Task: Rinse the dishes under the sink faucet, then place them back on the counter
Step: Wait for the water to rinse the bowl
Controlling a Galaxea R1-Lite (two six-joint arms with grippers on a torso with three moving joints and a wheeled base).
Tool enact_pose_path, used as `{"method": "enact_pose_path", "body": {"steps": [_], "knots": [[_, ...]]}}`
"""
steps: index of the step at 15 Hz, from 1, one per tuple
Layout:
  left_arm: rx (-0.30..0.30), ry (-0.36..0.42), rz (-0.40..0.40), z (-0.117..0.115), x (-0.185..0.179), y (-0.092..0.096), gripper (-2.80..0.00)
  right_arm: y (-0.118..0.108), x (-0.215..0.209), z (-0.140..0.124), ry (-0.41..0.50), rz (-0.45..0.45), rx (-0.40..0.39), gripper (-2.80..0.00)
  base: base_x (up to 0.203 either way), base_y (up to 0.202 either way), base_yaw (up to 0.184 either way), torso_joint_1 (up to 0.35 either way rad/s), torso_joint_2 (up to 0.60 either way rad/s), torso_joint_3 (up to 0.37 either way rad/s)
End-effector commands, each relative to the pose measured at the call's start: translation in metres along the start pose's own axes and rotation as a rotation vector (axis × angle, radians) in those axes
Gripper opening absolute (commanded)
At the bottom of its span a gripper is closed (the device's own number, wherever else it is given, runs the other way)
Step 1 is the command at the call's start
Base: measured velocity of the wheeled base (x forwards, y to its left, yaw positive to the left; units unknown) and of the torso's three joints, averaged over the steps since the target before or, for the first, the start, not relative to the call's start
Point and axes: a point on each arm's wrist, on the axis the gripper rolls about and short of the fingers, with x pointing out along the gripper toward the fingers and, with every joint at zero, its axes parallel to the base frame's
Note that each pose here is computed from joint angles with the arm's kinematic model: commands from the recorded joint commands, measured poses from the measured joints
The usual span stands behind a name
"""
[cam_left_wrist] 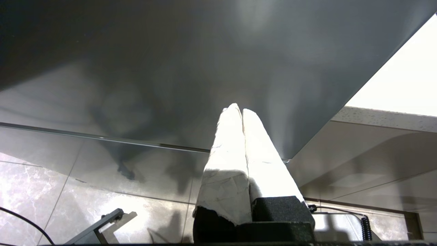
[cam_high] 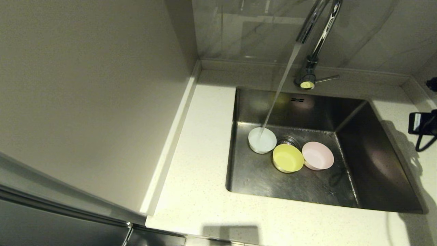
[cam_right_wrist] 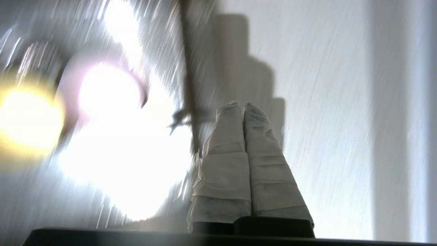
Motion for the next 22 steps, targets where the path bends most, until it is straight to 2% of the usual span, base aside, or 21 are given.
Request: {"method": "enact_pose_path", "body": {"steps": [1, 4, 7, 9, 11, 13, 18, 20, 22], "knots": [[-0.001, -0.002, 0.001, 0.0, 0.0, 0.0, -2.8, -0.001, -0.075, -0.04, -0.041, 0.041, -0.004, -2.8, 0.0, 0.0, 0.0, 0.0, 0.0, 0.0], [-0.001, -0.002, 0.001, 0.0, 0.0, 0.0, -2.8, 0.004, -0.126, -0.119, -0.091, 0.158, -0.026, -2.8, 0.0, 0.0, 0.0, 0.0, 0.0, 0.0], [-0.001, -0.002, 0.001, 0.0, 0.0, 0.0, -2.8, 0.008, -0.159, -0.199, -0.228, 0.276, -0.05, -2.8, 0.0, 0.0, 0.0, 0.0, 0.0, 0.0], [-0.001, -0.002, 0.001, 0.0, 0.0, 0.0, -2.8, 0.008, -0.173, -0.23, -0.328, 0.354, -0.052, -2.8, 0.0, 0.0, 0.0, 0.0, 0.0, 0.0], [-0.001, -0.002, 0.001, 0.0, 0.0, 0.0, -2.8, 0.006, -0.184, -0.251, -0.38, 0.436, -0.048, -2.8, 0.0, 0.0, 0.0, 0.0, 0.0, 0.0], [-0.001, -0.002, 0.001, 0.0, 0.0, 0.0, -2.8, 0.002, -0.191, -0.269, -0.405, 0.466, -0.062, -2.8, 0.0, 0.0, 0.0, 0.0, 0.0, 0.0], [-0.001, -0.002, 0.001, 0.0, 0.0, 0.0, -2.8, -0.006, -0.2, -0.298, -0.448, 0.413, -0.055, -2.8, 0.0, 0.0, 0.0, 0.0, 0.0, 0.0], [-0.001, -0.002, 0.001, 0.0, 0.0, 0.0, -2.8, -0.008, -0.201, -0.303, -0.504, 0.393, -0.036, -2.8, 0.0, 0.0, 0.0, 0.0, 0.0, 0.0], [-0.001, -0.002, 0.001, 0.0, 0.0, 0.0, -2.8, -0.008, -0.201, -0.304, -0.51, 0.388, -0.029, -2.8, 0.0, 0.0, 0.0, 0.0, 0.0, 0.0]]}}
